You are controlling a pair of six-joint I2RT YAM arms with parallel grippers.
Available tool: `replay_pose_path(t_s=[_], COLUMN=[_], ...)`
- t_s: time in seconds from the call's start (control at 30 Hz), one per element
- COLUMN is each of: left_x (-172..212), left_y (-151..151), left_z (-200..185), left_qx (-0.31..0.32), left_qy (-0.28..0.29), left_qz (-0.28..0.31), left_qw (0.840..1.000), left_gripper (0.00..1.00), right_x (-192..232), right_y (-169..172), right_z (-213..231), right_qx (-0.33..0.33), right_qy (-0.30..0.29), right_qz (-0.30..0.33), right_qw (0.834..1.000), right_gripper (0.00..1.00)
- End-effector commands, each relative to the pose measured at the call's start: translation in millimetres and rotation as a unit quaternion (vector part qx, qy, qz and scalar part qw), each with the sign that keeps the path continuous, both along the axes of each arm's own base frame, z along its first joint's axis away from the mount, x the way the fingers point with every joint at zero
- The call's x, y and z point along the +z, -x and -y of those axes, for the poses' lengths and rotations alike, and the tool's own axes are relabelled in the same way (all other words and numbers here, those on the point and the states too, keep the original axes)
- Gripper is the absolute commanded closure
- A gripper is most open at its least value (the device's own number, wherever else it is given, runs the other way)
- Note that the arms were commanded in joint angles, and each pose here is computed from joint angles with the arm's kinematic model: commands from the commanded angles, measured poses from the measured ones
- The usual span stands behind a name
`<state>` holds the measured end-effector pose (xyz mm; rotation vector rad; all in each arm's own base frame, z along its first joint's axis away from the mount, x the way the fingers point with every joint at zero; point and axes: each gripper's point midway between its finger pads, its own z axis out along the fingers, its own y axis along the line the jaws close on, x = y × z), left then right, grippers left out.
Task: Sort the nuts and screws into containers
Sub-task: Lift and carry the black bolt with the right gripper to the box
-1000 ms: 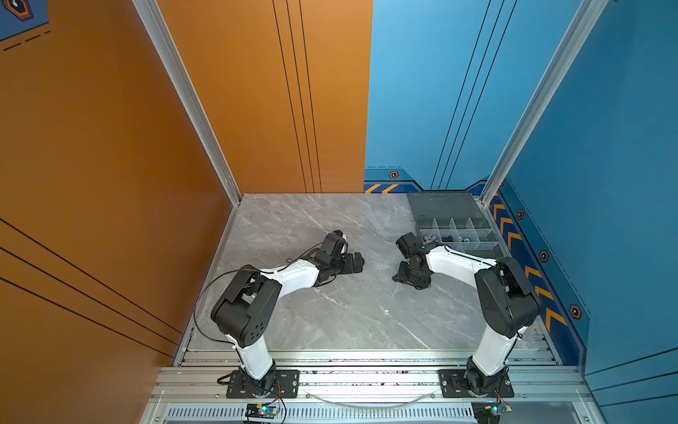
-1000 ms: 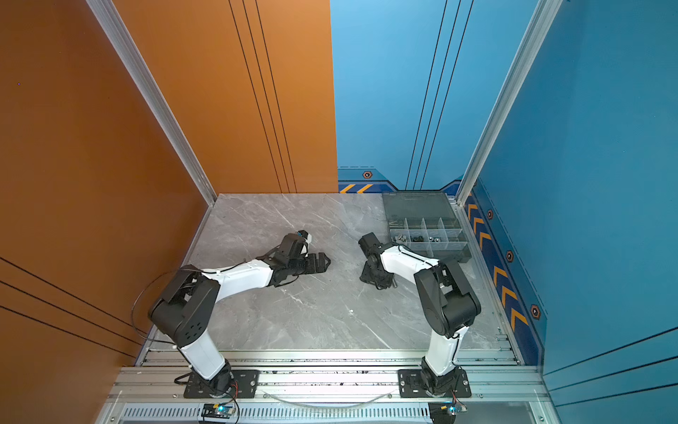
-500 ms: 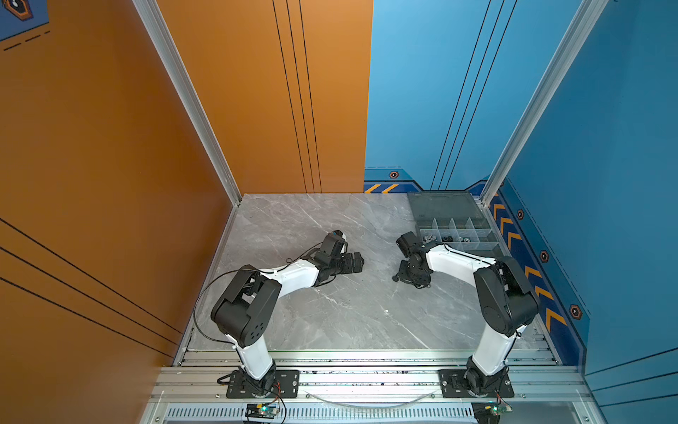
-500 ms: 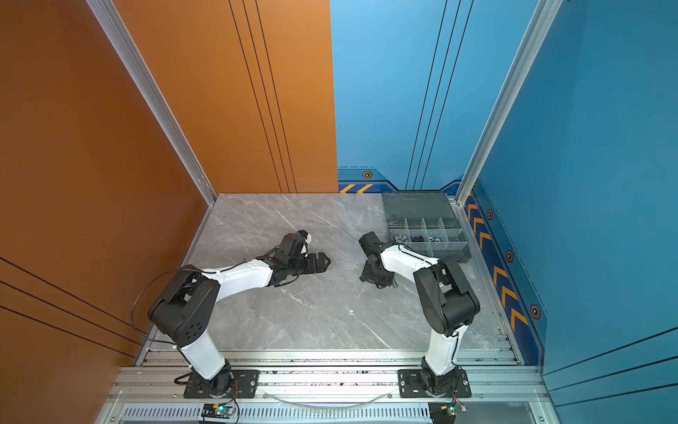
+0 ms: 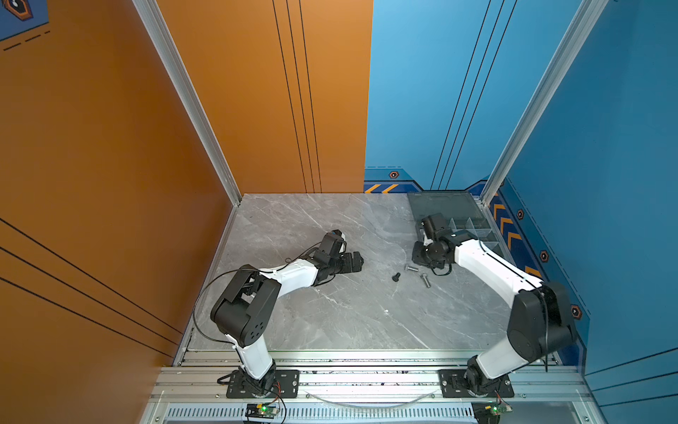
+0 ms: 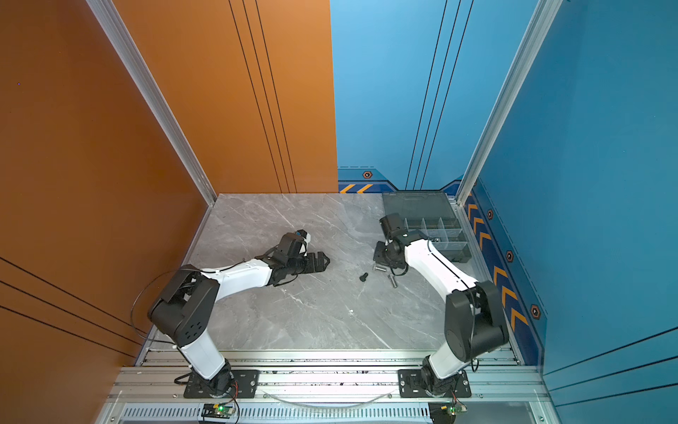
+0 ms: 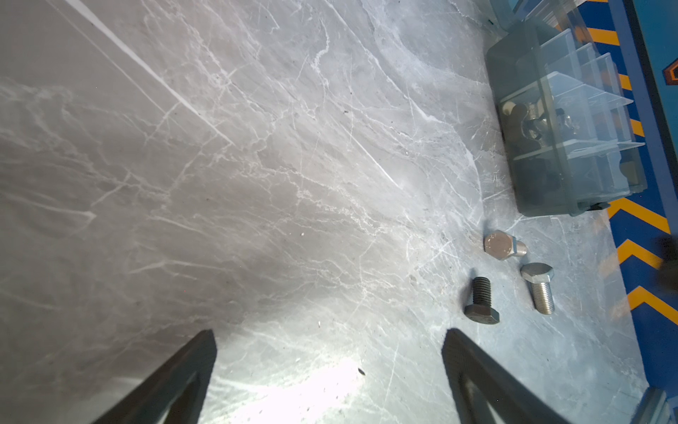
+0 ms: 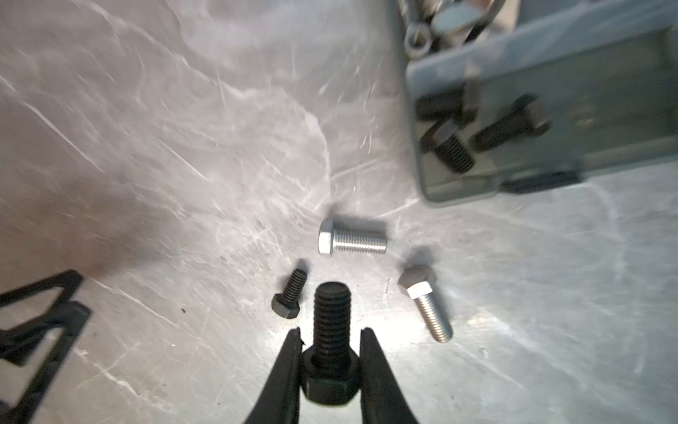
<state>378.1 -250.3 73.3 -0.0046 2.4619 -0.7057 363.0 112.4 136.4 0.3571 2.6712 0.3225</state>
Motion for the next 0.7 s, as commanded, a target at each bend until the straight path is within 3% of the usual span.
replay_pose_path(t_s=[0.0, 0.27, 0.67], left_x=[13, 12, 11], left_y=[-5, -4, -3], left_z=[3, 3, 0], left_qx=[-0.002, 0.000, 0.006], left_qy=[0.023, 0.025, 0.022], left_qz=[0.009, 0.006, 0.006], left_qw=[1.000, 1.000, 1.000], left_gripper=[0.02, 0.02, 0.02], right_x=[10, -15, -48], right_y=[-3, -39, -64], right_z=[26, 71, 73], right_qx=[-0.013, -0.069, -0.073], right_qy=[-0.006, 0.003, -0.001], right_qz=[-0.005, -0.032, -0.056], right_qw=[1.000, 0.997, 0.996], right_gripper=[1.00, 1.00, 1.00])
